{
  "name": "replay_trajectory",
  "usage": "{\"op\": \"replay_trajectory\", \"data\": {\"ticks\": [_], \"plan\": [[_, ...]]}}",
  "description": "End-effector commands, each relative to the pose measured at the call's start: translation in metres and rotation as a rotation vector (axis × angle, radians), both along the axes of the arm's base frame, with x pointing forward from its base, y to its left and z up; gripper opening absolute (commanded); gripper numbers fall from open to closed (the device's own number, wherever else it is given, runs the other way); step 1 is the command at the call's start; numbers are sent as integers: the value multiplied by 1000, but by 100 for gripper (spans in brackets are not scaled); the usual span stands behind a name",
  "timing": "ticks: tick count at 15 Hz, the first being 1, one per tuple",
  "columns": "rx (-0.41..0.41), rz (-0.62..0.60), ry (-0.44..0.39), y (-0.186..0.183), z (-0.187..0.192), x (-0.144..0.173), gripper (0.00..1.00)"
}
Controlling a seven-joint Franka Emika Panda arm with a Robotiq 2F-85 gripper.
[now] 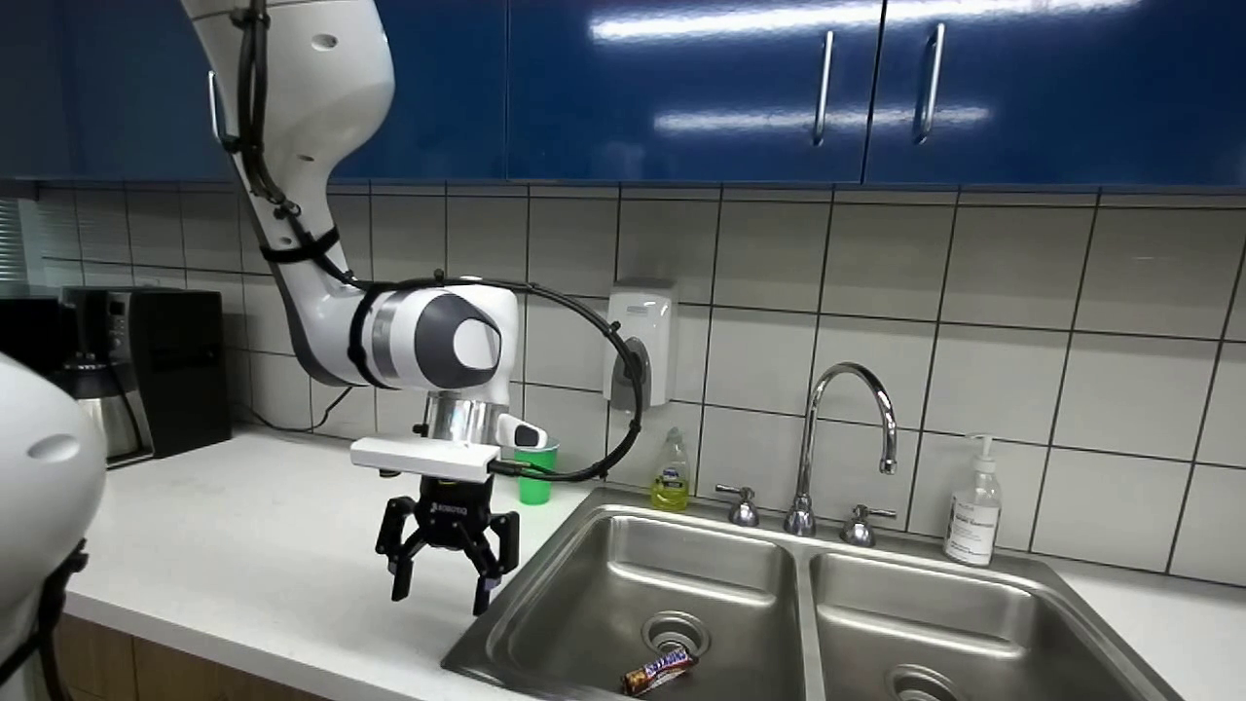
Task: Move the candy bar to the sink
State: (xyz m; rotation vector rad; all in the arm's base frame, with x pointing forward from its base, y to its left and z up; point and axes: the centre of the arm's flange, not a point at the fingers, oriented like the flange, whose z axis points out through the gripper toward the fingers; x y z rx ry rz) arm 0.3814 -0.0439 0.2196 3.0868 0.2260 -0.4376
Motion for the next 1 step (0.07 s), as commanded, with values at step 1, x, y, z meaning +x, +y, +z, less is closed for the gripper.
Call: {"op": "replay_trajectory", "data": {"ticks": [1], "plan": [[0, 0, 0, 0, 0, 0, 100]]}}
